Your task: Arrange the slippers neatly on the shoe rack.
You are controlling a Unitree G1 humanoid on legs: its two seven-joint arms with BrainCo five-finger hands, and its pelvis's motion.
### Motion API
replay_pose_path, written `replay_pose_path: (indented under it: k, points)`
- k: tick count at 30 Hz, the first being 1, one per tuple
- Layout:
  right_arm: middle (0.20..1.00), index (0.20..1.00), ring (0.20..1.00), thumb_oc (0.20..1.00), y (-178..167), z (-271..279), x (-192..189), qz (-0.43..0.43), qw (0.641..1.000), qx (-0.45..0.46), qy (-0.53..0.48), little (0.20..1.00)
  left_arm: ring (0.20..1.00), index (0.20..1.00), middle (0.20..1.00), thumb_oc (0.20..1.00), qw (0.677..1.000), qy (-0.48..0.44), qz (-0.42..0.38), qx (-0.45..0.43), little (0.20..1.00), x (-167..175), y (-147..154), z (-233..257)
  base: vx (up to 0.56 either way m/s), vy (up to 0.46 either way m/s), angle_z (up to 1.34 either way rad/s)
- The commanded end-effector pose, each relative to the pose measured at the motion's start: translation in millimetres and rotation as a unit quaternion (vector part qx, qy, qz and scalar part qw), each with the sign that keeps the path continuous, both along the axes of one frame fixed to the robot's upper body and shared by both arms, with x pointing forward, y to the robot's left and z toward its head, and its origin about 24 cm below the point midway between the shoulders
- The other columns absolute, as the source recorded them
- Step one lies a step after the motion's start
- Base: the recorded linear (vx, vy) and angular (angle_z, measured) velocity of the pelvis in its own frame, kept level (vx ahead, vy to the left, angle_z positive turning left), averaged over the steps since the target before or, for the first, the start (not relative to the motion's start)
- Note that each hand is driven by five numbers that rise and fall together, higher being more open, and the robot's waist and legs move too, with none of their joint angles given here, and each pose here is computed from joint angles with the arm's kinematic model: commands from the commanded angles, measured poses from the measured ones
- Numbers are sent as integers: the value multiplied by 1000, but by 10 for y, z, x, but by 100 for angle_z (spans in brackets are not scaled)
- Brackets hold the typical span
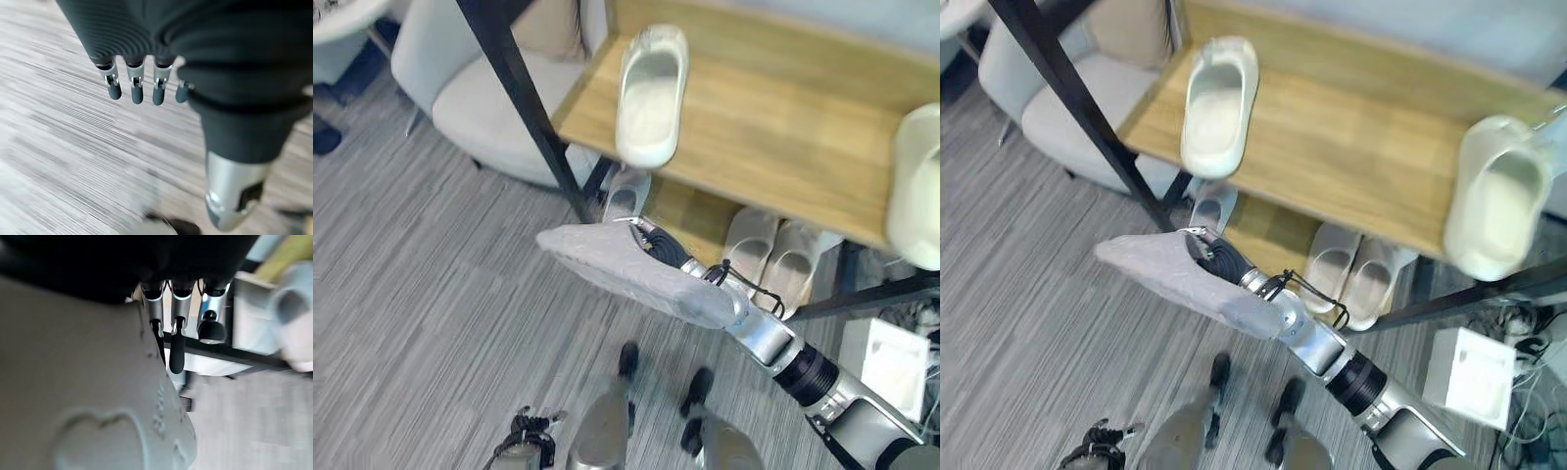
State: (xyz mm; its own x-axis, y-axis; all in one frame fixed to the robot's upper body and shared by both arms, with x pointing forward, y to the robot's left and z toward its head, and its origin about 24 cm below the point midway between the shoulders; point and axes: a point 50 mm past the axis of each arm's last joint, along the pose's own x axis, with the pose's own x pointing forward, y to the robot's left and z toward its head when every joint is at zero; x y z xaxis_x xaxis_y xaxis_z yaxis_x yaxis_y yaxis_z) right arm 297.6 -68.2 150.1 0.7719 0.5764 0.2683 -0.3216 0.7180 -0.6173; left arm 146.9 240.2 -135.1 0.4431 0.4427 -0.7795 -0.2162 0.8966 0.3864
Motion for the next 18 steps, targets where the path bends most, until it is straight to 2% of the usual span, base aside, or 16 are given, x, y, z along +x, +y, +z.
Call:
replay_pose_path:
  k: [1,2,3,6,7,11,14,16,17,18]
  points:
    - [200,200,200,200,38,555,0,-32,986,4,-165,200,1000,1000,1000,1000,999,-33,-2,22,1000,169,104,111,-66,-3,60]
    - [200,200,200,200,37,556,0,-33,986,4,-165,200,1000,1000,1000,1000,999,-33,-2,22,1000,171,104,112,33,-32,33]
    - [200,200,200,200,-73,652,89,-81,973,-31,-214,200,1000,1000,1000,1000,998,-47,-14,25,1000,241,113,157,63,-33,13]
    - [200,200,200,200,-122,716,123,-97,968,-29,-228,200,1000,1000,1000,1000,998,-61,-17,22,1000,291,115,192,9,28,10]
    - [200,200,200,200,-233,852,208,-139,953,-51,-265,200,1000,1000,1000,1000,996,-81,-17,21,1000,366,132,249,-25,72,13]
    - [200,200,200,200,-387,995,281,-191,931,-68,-303,200,1000,1000,1000,1000,994,-111,-17,17,1000,484,134,336,-26,36,-6]
    - [200,200,200,200,-588,1176,281,-252,896,-85,-356,200,1000,1000,1000,1000,984,-176,-37,12,1000,645,82,536,-35,26,-5]
    - [200,200,200,200,-640,1218,290,-271,882,-96,-374,200,1000,1000,1000,1000,984,-173,-35,9,1000,610,92,521,-38,28,-1]
    - [200,200,200,200,-789,1278,330,-324,854,-104,-394,200,1000,1000,1000,1000,975,-218,-41,0,1000,674,74,662,-58,45,-2]
    - [200,200,200,200,-789,1277,330,-324,854,-104,-394,200,1000,1000,1000,1000,975,-218,-41,0,1000,671,76,664,-90,52,-12]
